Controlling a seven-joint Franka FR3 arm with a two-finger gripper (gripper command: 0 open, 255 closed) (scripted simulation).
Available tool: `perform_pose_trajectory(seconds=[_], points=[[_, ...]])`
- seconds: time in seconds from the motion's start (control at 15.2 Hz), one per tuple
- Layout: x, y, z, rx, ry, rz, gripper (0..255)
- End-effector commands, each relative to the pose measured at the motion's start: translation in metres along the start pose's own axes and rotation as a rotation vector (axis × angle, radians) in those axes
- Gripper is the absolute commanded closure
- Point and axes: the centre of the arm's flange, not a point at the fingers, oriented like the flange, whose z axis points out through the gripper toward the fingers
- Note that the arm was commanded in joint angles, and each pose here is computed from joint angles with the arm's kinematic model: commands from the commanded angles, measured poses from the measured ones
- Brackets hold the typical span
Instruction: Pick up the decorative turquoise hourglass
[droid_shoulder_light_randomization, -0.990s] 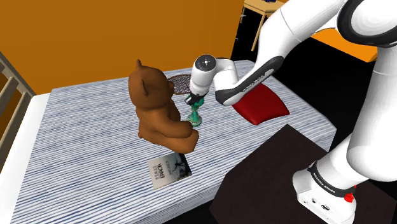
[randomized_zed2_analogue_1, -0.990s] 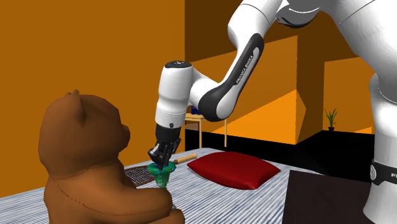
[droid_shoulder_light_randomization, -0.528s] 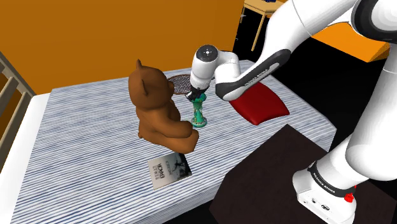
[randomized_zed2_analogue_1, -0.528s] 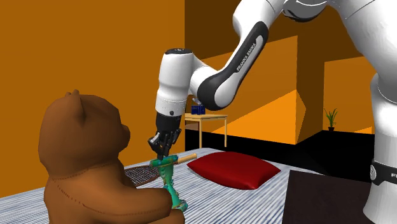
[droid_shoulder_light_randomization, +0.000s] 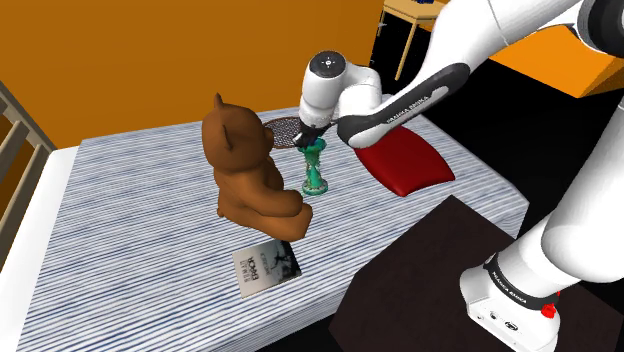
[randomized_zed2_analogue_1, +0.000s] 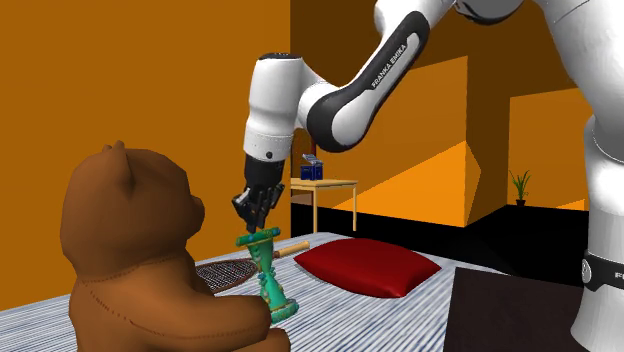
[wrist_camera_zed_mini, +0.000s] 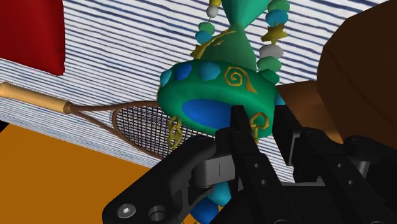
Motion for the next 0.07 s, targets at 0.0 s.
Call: perform_pose_trajectory(seconds=[0.0], points=[[0.0012, 0.0012, -0.0036, 0.0, 0.001, 0.0, 255]])
